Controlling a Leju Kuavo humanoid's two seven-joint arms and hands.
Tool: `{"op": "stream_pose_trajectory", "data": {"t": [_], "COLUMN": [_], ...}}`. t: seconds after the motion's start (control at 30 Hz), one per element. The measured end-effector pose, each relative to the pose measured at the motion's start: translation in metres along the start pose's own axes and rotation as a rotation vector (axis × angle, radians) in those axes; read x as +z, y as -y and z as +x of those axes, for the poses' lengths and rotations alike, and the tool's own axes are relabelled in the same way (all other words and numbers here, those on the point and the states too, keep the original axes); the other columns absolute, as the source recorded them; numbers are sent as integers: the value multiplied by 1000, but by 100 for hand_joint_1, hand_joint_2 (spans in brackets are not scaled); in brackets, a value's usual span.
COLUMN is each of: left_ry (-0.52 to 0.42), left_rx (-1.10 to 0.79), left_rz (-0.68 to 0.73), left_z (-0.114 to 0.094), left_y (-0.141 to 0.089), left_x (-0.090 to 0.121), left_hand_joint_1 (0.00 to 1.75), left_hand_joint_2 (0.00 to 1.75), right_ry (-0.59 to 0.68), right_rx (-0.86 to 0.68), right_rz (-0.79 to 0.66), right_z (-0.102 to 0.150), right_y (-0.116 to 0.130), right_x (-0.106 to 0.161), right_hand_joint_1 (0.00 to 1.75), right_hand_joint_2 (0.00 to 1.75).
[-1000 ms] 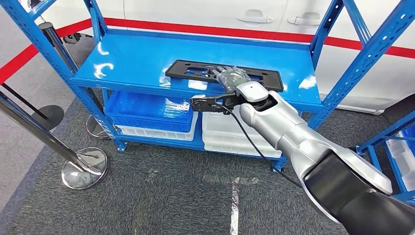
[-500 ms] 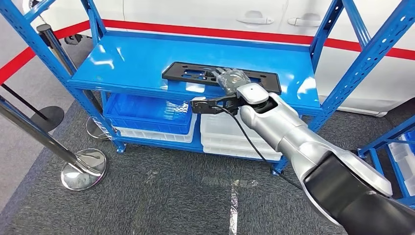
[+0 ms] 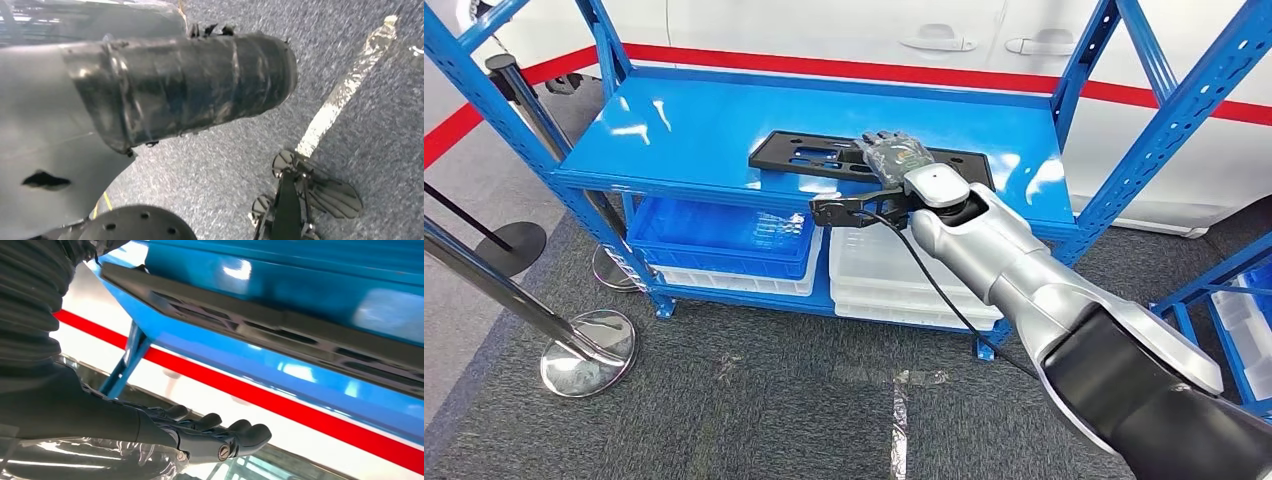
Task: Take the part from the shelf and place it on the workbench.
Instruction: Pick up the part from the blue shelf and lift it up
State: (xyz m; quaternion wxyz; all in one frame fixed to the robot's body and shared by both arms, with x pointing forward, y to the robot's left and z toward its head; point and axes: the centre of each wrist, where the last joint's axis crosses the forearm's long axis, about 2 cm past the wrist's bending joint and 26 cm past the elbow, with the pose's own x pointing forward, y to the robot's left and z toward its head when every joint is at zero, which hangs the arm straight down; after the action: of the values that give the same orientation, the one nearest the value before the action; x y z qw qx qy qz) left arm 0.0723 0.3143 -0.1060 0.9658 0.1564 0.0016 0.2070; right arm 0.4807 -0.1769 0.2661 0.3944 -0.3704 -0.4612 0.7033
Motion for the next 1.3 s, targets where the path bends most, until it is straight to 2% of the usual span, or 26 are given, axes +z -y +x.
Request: {"op": "stream_pose_trajectory", "data": {"t": [0.3, 0.63, 0.83, 1.13, 1.3], "left_ry": [35, 31, 20, 19, 20], "left_rx": [8, 7, 6, 7, 7], "left_rz": [-18, -23, -19, -18, -18], "left_z": [-3, -4, -5, -4, -4], "left_y": [2, 5, 4, 5, 5], "left_x": [0, 1, 1, 1, 1], "left_hand_joint_1": [0, 0, 0, 0, 0], "left_hand_joint_2": [0, 0, 0, 0, 0], "right_ry": [-6, -14, -7, -8, -3], "right_rx": [9, 23, 17, 18, 11], "right_rz": [-11, -31, -6, -6, 23], "right_z": [-3, -6, -3, -3, 0], "right_y": [7, 17, 9, 10, -3], "right_x": [0, 1, 1, 1, 0], "right_hand_joint_1": [0, 0, 0, 0, 0], "right_hand_joint_2": [175, 175, 175, 175, 175]}}
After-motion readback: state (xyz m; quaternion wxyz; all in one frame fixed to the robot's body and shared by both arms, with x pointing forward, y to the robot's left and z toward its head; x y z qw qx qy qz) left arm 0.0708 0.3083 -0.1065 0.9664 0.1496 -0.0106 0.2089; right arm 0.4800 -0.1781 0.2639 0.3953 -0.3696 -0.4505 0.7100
